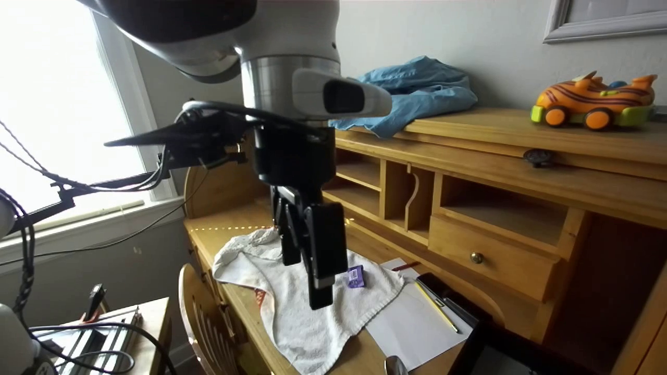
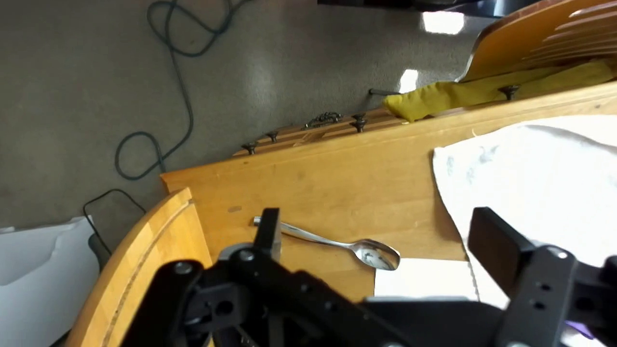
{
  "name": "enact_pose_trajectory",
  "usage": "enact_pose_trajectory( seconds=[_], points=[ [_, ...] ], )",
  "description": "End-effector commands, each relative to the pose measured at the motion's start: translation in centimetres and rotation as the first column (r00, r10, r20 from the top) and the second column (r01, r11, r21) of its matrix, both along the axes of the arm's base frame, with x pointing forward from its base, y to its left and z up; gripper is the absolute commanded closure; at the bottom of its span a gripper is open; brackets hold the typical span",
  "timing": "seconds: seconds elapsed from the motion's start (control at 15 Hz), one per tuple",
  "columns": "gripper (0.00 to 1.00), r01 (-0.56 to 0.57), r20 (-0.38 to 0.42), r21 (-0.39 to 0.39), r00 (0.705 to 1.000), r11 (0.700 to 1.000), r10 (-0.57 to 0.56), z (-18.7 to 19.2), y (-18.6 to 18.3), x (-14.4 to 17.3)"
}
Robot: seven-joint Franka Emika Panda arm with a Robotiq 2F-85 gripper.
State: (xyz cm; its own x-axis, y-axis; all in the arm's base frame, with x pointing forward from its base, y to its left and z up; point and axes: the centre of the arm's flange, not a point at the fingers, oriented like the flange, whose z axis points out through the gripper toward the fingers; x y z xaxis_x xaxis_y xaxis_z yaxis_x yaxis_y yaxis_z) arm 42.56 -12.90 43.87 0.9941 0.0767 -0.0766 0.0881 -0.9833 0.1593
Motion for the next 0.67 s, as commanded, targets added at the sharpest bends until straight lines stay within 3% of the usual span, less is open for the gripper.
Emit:
enact_pose_trajectory(
  seconds=[0.0,0.07,0.47,0.6],
  points=[
    [0.0,-0.084,0.023,0.056,0.996,0.995,0.083,-2.2,1.2,1.3],
    [0.0,-0.033,0.018,0.016,0.999,0.999,0.033,-1.0,0.8,0.8],
    [0.0,-0.068,0.01,0.029,0.998,0.997,0.068,-2.1,1.3,1.3],
    [0.0,-0.094,0.078,0.046,0.993,0.994,0.09,-2.3,2.0,4.0]
  ],
)
